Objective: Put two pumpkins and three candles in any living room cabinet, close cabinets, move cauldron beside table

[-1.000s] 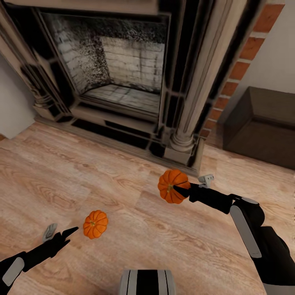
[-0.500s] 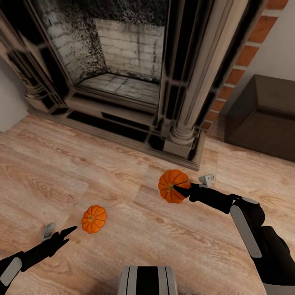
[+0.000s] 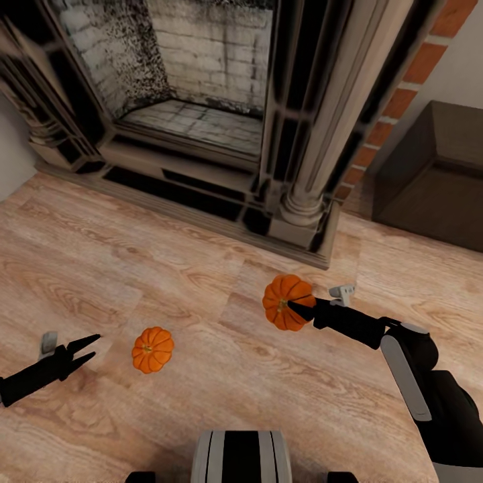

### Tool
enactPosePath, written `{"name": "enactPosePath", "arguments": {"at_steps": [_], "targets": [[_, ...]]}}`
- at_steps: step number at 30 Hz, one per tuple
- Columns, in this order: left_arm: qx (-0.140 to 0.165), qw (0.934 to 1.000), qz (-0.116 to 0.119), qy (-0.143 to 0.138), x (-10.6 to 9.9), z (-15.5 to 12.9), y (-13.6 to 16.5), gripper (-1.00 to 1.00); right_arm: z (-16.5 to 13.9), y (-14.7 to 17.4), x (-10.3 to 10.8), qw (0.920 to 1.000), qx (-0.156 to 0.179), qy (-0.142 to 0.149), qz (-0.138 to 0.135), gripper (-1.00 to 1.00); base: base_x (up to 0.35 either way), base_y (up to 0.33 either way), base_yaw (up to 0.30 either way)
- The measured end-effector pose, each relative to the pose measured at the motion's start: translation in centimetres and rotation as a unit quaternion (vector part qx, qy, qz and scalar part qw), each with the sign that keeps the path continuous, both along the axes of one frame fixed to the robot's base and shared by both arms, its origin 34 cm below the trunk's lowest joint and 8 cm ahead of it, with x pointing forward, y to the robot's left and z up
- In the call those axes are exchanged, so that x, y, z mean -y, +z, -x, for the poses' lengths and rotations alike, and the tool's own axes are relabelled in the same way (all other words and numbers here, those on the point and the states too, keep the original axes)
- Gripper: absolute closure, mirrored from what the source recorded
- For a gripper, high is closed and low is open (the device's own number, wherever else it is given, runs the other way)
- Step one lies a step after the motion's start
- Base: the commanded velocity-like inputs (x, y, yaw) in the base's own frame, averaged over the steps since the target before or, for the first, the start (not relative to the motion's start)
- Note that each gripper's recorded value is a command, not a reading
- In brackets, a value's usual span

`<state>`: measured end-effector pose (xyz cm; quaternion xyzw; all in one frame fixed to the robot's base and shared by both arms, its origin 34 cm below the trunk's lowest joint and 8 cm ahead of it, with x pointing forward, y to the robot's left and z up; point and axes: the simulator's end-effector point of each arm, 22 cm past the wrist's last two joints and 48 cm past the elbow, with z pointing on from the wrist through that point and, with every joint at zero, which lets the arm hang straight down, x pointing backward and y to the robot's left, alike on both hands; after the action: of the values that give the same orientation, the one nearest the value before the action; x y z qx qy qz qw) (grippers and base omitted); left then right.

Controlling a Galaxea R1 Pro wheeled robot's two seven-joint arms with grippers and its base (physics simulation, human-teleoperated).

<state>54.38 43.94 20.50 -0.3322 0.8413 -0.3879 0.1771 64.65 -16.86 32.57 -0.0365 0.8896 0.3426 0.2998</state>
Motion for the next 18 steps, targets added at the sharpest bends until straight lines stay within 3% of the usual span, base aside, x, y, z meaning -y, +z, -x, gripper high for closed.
{"name": "enactPosePath", "arguments": {"at_steps": [12, 15, 17, 18], "targets": [[-0.025, 0.9996, -0.002, -0.011, 0.0, 1.6, -2.3, -1.00, 0.5, -2.8, 0.9, 0.9997, -0.023, -0.009, 0.005, 1.00, 0.000, 0.000, 0.000], [-0.036, 0.9991, -0.006, -0.021, 0.4, 2.4, -3.3, -1.00, 0.0, -3.3, 3.7, 0.9993, -0.019, -0.021, 0.022, 1.00, 0.000, 0.000, 0.000], [-0.042, 0.9989, -0.005, -0.022, 0.7, 2.8, -3.8, -1.00, 0.0, -3.1, 4.1, 0.9996, -0.020, -0.021, 0.009, 1.00, 0.000, 0.000, 0.000], [-0.045, 0.9987, -0.004, -0.023, 1.0, 3.0, -4.1, -1.00, 0.1, -2.4, 4.1, 0.9997, -0.017, -0.013, -0.013, 1.00, 0.000, 0.000, 0.000]]}}
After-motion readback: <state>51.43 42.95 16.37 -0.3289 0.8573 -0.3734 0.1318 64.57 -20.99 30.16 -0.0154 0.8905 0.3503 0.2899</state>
